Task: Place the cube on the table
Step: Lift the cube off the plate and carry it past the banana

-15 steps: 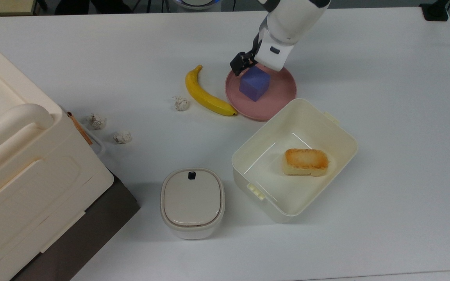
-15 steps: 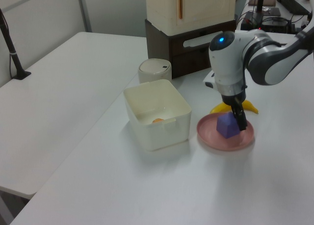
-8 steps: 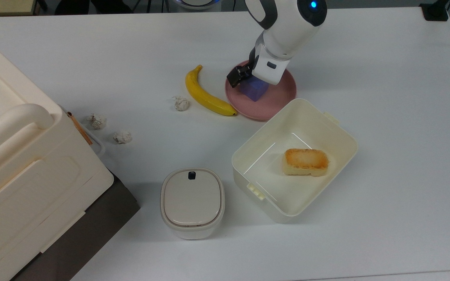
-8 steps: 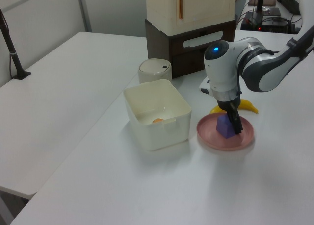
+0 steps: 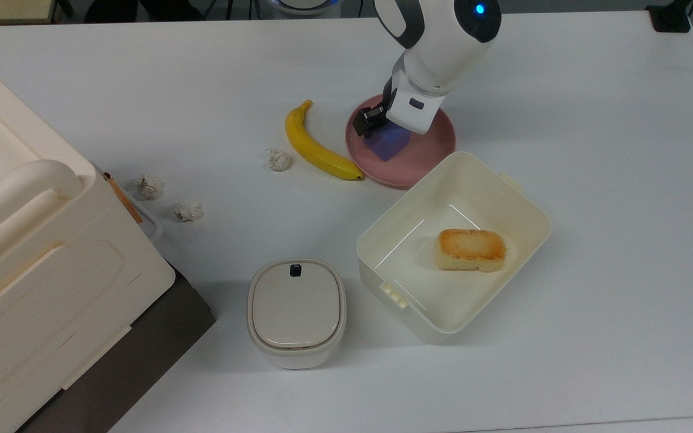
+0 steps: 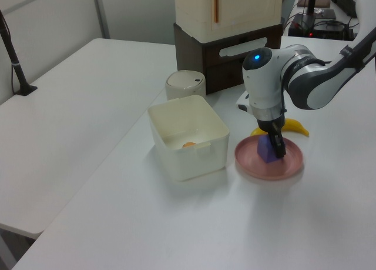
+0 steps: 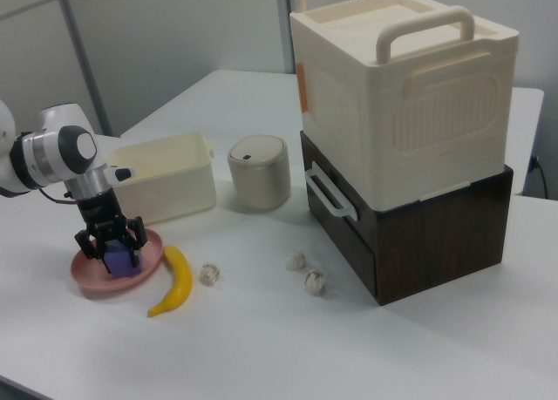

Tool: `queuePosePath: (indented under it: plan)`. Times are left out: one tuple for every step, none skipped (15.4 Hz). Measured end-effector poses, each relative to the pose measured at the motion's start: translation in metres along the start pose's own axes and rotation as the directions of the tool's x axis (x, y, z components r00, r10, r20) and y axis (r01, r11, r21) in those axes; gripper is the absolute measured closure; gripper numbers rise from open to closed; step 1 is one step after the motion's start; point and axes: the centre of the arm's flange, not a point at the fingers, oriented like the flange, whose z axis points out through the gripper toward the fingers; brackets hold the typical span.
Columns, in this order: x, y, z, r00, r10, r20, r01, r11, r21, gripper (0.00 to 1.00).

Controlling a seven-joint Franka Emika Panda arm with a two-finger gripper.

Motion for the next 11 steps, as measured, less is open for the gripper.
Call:
queuePosePath:
  plan:
    - [0.0,0.0,0.0,1.0,0.005,0.0,-0.005,1.0,0.0,0.44]
    - [0.0,0.0,0.0,1.0,0.01,-0.001,-0.01,1.0,0.0,0.44]
    - [0.001,0.001,-0.001,1.0,0.016,-0.003,-0.016,1.0,0.0,0.44]
    - [0.002,0.002,-0.004,1.0,0.026,-0.01,-0.026,1.0,0.0,0.44]
    - [0.004,0.006,-0.009,0.999,0.038,-0.019,-0.038,0.999,0.003,0.44]
    - [0.005,0.012,-0.014,0.998,0.061,-0.03,-0.061,0.998,0.011,0.44]
    - [0.006,0.022,-0.02,0.995,0.09,-0.039,-0.089,0.996,0.031,0.44]
    - [0.005,0.032,-0.027,0.991,0.123,-0.048,-0.12,0.991,0.057,0.44]
    - [0.004,0.045,-0.035,0.985,0.159,-0.059,-0.154,0.985,0.083,0.44]
    - [0.002,0.058,-0.043,0.978,0.195,-0.07,-0.187,0.976,0.107,0.44]
    - [-0.001,0.074,-0.052,0.969,0.233,-0.081,-0.221,0.967,0.128,0.44]
